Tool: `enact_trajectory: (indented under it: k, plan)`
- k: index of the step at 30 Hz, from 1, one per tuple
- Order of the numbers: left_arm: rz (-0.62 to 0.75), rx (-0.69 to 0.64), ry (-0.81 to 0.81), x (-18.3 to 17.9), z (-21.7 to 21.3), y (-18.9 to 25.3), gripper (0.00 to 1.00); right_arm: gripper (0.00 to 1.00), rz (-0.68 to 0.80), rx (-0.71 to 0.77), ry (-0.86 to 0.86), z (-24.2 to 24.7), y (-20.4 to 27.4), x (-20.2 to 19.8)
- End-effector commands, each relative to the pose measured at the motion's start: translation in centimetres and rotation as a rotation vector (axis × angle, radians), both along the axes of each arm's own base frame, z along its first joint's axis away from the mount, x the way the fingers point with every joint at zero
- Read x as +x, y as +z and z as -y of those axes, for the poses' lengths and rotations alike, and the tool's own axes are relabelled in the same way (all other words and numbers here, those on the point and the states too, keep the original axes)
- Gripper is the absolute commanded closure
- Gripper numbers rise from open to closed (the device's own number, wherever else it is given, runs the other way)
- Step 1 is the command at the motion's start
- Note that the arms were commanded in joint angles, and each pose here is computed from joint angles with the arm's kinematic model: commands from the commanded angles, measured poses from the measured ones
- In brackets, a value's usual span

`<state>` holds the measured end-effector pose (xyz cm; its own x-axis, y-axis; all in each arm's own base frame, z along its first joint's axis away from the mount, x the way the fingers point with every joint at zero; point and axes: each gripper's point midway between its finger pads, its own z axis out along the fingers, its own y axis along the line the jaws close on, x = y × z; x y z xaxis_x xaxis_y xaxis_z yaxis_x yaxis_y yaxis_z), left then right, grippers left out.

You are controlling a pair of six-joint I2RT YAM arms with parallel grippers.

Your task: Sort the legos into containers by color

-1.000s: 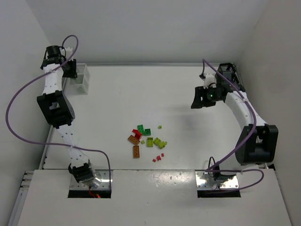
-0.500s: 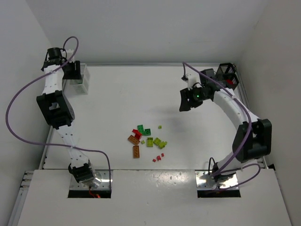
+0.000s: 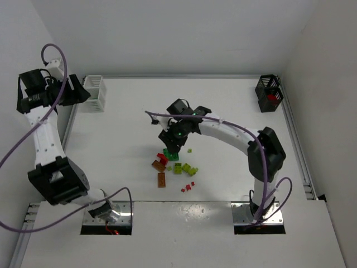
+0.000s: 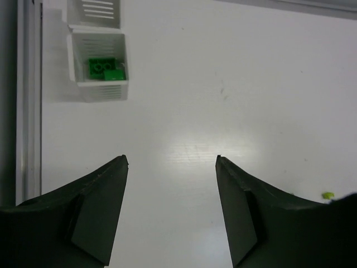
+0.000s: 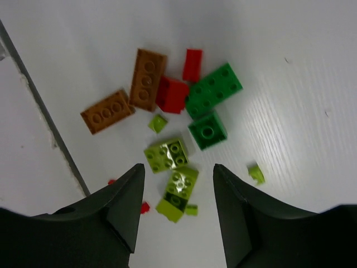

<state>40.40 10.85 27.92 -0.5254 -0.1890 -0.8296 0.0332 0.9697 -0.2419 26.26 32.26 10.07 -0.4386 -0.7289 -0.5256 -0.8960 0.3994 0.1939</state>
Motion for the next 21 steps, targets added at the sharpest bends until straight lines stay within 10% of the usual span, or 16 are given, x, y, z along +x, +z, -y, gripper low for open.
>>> enact_trajectory:
  k: [1, 21]
  plan:
    - [0.073, -0.031, -0.048, -3.1, 2.5, 2.1, 0.30, 0.50, 0.078, 0.038, -0.034, -3.7, 1.3, 2.0]
    - [0.098, -0.105, -0.065, -6.8, 5.6, 2.7, 0.29, 0.54, 0.045, -0.165, -0.044, -7.0, -6.1, -0.1]
